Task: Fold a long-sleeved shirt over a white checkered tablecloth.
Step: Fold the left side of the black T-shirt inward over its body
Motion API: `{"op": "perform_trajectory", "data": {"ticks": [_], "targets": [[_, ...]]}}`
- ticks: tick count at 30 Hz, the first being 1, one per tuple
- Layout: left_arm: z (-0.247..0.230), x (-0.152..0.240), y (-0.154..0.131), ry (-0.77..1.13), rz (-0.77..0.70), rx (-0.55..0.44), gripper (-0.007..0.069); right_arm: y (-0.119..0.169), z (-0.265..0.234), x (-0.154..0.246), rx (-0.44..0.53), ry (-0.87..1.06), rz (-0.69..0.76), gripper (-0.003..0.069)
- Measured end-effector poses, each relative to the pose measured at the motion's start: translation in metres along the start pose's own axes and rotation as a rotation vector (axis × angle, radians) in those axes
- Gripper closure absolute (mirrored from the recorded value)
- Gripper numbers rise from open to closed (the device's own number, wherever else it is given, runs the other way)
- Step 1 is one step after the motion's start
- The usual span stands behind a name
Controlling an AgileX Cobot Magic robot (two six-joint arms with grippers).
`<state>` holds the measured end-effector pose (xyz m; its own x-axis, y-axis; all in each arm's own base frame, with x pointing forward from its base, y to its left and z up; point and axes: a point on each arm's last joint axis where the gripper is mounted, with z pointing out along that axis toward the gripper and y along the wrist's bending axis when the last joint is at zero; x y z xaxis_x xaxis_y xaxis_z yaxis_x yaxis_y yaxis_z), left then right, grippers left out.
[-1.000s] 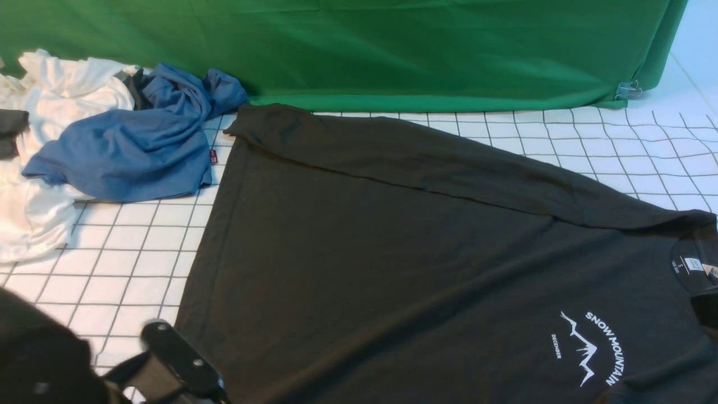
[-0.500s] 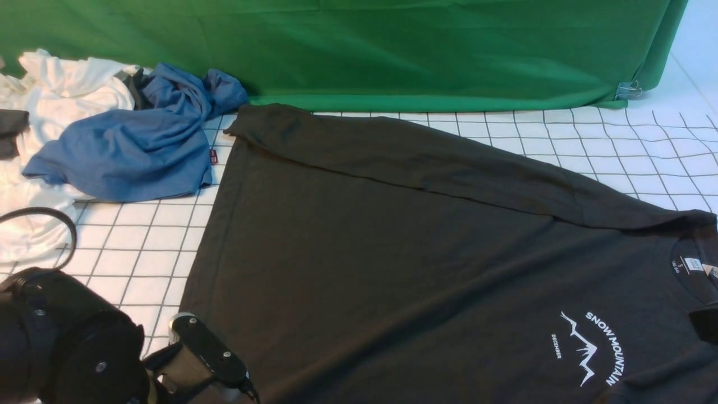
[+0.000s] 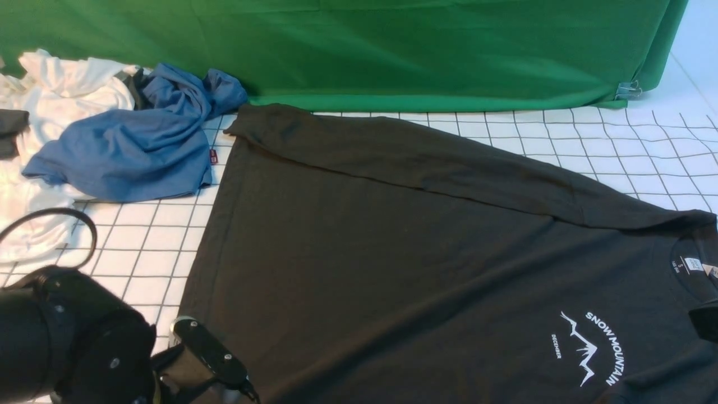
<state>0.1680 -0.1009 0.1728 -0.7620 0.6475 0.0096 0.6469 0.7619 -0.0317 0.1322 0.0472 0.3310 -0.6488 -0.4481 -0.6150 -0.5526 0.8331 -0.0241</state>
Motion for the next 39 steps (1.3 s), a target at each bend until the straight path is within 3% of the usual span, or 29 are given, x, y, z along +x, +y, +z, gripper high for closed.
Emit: {"op": "perform_trajectory", "data": {"ticks": [4,9,15,20,28,39], "targets": [[-0.023,-0.009,0.002,0.002,-0.001,-0.013,0.062,0.0,0.0,0.0,0.0,0.0,0.0,0.0626],[-0.086,-0.03,0.006,-0.177,0.012,-0.062,0.062,0.0,0.0,0.0,0.0,0.0,0.0,0.0622],[-0.147,-0.046,0.016,-0.316,0.043,-0.2,0.062,0.0,0.0,0.0,0.005,0.002,-0.003,0.062],[-0.179,-0.053,0.03,-0.39,0.01,-0.271,0.062,-0.006,-0.002,0.001,0.063,0.021,-0.009,0.0617],[-0.199,-0.057,0.075,-0.497,-0.129,-0.254,0.062,-0.011,-0.007,-0.004,0.124,-0.007,-0.005,0.0615],[-0.206,-0.082,0.091,-0.539,-0.11,-0.274,0.062,-0.013,-0.008,-0.007,0.152,-0.039,-0.005,0.0615]]}}
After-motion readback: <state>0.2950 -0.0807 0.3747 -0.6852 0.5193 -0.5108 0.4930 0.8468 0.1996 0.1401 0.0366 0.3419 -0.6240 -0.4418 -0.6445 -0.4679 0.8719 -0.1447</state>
